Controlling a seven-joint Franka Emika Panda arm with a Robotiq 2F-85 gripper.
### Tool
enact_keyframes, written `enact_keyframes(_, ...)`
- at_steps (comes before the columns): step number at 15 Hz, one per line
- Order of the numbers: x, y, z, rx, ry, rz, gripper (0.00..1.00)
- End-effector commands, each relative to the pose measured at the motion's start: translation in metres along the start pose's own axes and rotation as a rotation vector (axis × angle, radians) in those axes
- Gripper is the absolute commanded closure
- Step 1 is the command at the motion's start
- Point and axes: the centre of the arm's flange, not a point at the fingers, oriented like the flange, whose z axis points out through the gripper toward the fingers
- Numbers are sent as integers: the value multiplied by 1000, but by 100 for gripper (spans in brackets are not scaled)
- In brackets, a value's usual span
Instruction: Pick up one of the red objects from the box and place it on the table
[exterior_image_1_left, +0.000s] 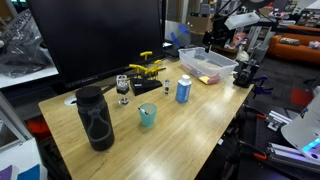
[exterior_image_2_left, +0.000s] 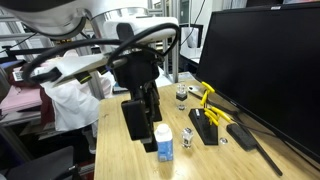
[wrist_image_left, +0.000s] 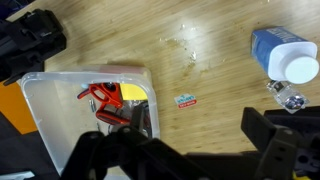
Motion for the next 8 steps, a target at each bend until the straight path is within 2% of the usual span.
enact_keyframes(1, 8, 6, 9, -15, -12, 75, 0)
enact_keyframes(6, 35, 46, 40, 12, -51, 395, 0)
enact_keyframes(8, 48, 58, 52, 49, -54, 508, 0)
